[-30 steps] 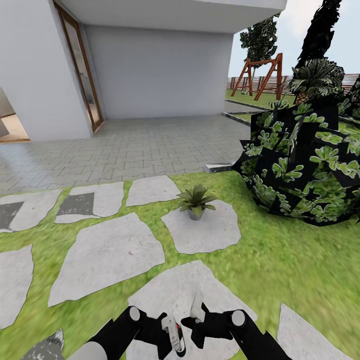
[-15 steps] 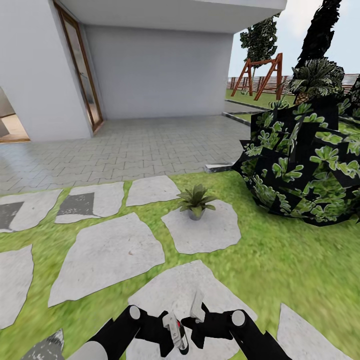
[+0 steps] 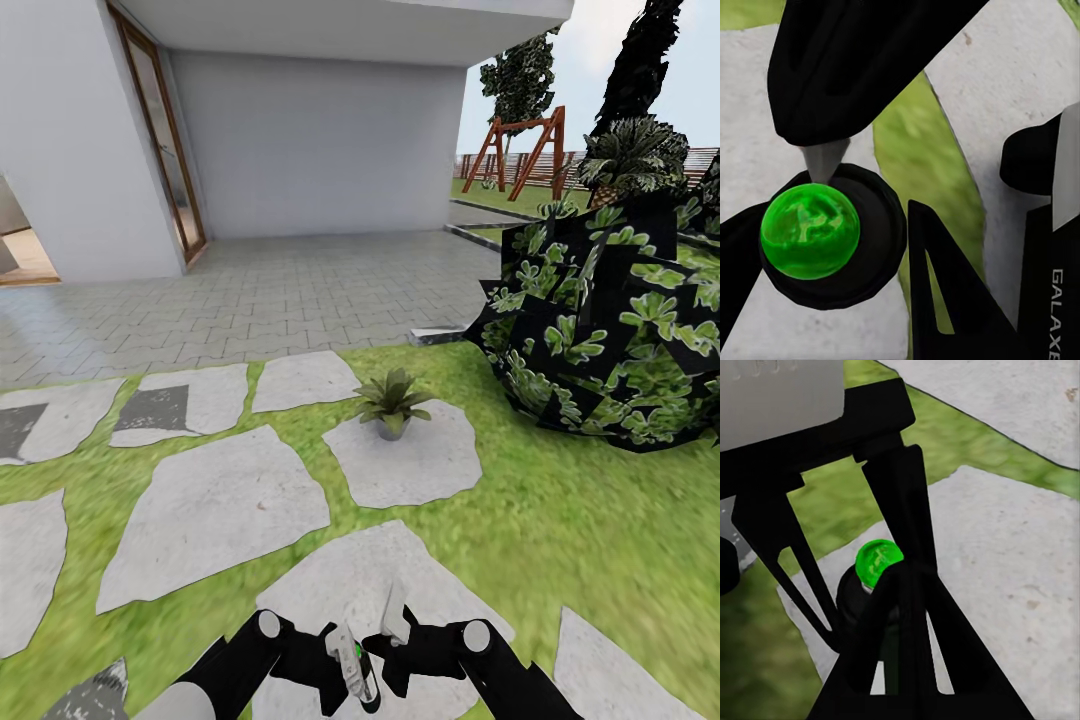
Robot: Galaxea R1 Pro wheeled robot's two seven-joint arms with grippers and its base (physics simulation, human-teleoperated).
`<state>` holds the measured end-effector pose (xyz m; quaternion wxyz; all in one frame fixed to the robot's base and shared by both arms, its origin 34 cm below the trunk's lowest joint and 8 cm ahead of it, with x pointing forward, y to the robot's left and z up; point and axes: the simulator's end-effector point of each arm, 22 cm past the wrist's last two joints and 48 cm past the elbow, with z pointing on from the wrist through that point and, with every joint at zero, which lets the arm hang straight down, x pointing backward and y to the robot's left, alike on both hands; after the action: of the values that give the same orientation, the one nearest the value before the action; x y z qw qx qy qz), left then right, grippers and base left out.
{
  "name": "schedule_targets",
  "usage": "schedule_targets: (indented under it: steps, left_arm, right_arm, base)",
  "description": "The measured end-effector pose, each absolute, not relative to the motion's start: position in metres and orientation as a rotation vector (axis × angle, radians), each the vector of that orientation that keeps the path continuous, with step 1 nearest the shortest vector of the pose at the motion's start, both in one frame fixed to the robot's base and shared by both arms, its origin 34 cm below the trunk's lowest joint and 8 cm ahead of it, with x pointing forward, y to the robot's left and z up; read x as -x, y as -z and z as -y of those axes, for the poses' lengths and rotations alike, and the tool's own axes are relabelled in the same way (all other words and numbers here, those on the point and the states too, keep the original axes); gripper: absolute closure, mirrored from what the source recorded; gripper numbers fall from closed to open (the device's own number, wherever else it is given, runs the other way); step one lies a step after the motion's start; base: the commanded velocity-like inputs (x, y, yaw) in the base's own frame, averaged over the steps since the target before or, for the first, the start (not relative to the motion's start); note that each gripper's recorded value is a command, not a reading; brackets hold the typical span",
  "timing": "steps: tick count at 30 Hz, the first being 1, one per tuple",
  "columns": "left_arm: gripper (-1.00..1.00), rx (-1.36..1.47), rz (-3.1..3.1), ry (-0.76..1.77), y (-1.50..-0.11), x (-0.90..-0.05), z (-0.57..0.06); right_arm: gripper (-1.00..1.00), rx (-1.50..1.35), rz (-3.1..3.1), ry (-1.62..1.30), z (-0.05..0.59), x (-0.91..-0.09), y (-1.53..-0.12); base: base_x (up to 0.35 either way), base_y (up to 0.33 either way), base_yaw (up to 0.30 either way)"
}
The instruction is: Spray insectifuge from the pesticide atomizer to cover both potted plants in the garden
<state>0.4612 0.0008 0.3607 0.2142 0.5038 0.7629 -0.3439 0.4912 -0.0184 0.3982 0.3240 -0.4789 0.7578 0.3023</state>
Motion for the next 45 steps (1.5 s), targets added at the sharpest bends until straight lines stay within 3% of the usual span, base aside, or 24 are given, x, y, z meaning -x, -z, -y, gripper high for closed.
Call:
schedule_targets:
  steps: [8, 16, 25, 26, 37, 40, 41, 45]
  left_arm:
    - [1.00, -1.424, -2.144, 0.931, -0.352, -0.457, -0.016]
    - [1.00, -1.468, -2.285, 0.752, -0.321, -0.461, -0.128]
    - [1.00, -1.450, -2.364, 0.656, -0.313, -0.466, -0.188]
    - [1.00, -1.448, -2.369, 0.649, -0.313, -0.466, -0.191]
    - [1.00, -1.386, -2.396, 0.561, -0.311, -0.481, -0.214]
    - [1.00, -1.040, -2.460, 0.424, -0.310, -0.521, -0.216]
    - [1.00, -0.827, -2.586, 0.322, -0.301, -0.529, -0.218]
    - [1.00, -0.662, -2.651, 0.250, -0.298, -0.537, -0.211]
  right_arm:
    - [1.00, 1.256, -1.988, -0.793, 0.018, -0.491, -0.398]
    - [1.00, 1.257, -1.991, -0.792, 0.020, -0.491, -0.397]
    - [1.00, 1.254, -2.002, -0.777, 0.028, -0.493, -0.395]
    - [-1.00, 1.254, -2.003, -0.775, 0.029, -0.493, -0.394]
    - [-1.00, 1.234, -2.081, -0.640, 0.096, -0.507, -0.376]
    - [-1.00, 0.840, -2.298, -0.275, 0.218, -0.537, -0.331]
    - [-1.00, 0.584, -2.300, -0.009, 0.289, -0.544, -0.318]
    - [-1.00, 0.383, -2.313, 0.256, 0.348, -0.506, -0.297]
  base:
    - [0.000, 0.000, 0.000]
    - [0.000, 0.000, 0.000]
    - [0.000, 0.000, 0.000]
    - [0.000, 0.000, 0.000]
    - [0.000, 0.000, 0.000]
    - [0.000, 0.000, 0.000]
    - [0.000, 0.000, 0.000]
    - [0.000, 0.000, 0.000]
